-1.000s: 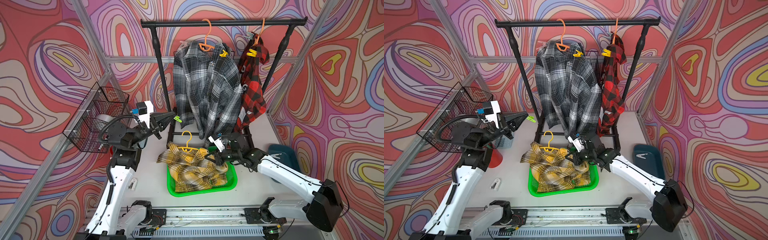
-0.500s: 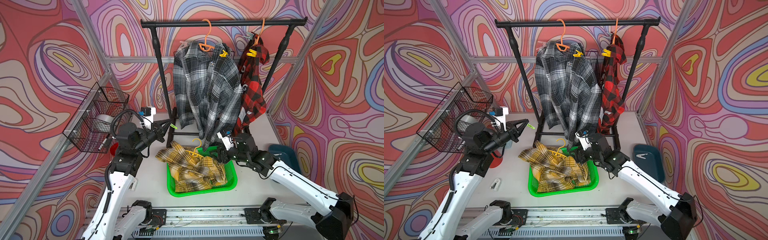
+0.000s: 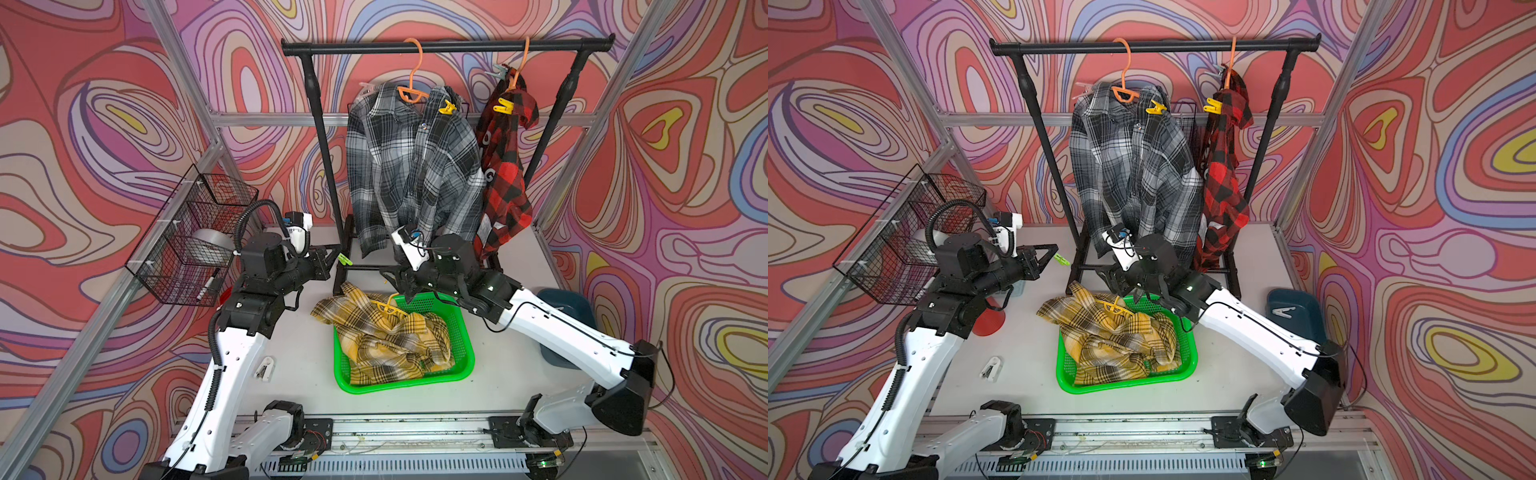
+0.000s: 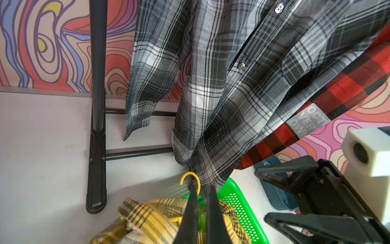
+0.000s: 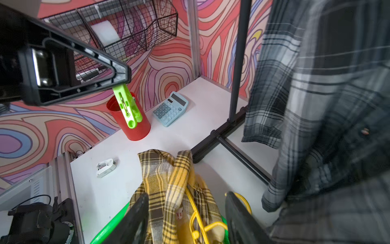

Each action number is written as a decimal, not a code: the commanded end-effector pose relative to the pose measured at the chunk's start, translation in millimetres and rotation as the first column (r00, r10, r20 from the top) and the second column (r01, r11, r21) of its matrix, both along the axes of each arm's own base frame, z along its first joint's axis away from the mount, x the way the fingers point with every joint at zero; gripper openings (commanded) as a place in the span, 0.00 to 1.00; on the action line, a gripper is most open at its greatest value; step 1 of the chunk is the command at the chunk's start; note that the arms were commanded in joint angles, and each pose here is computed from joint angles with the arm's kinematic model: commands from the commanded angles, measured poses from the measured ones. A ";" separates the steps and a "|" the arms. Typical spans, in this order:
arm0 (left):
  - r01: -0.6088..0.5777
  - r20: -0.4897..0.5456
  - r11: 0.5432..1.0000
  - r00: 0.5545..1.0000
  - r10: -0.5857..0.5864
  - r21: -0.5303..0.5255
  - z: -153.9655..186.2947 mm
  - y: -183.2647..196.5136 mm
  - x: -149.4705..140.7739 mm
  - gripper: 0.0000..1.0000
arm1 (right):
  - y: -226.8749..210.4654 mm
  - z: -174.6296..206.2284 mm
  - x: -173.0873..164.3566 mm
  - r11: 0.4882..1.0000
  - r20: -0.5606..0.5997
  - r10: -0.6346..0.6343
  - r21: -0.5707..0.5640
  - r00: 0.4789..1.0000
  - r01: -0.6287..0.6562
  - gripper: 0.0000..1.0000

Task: Remove the clothespins securing long-sleeve shirts to the hanger
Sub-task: Place the clamp in the storage box.

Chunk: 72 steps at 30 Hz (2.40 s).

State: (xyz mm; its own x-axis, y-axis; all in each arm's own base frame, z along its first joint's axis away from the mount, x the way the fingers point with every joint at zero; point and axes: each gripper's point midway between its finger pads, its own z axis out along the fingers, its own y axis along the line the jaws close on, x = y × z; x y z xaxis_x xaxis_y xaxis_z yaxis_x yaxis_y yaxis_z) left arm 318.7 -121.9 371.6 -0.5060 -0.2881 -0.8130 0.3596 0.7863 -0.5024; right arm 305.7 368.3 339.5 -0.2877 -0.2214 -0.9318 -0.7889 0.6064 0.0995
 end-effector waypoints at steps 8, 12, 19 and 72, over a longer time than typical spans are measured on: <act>-0.018 -0.080 1.000 0.997 0.019 0.012 -8.9 1.2 3.7 0.00 | 73.9 1.8 -12.6 0.979 0.006 0.203 0.016 0.979 -0.203 0.58; -0.018 -0.085 1.000 0.996 0.019 0.017 -10.8 1.5 3.8 0.00 | 85.1 -3.3 -4.3 0.980 0.013 0.200 0.019 0.980 -0.200 0.58; -0.013 -0.096 1.000 0.995 0.016 0.028 -14.2 1.5 3.3 0.00 | 98.6 -16.8 17.3 0.988 0.021 0.155 -0.007 0.988 -0.155 0.58; -0.037 -0.055 0.996 0.998 0.042 0.087 -9.7 9.2 3.0 0.55 | 90.2 -14.8 24.1 0.995 0.025 0.100 -0.031 0.995 -0.099 0.00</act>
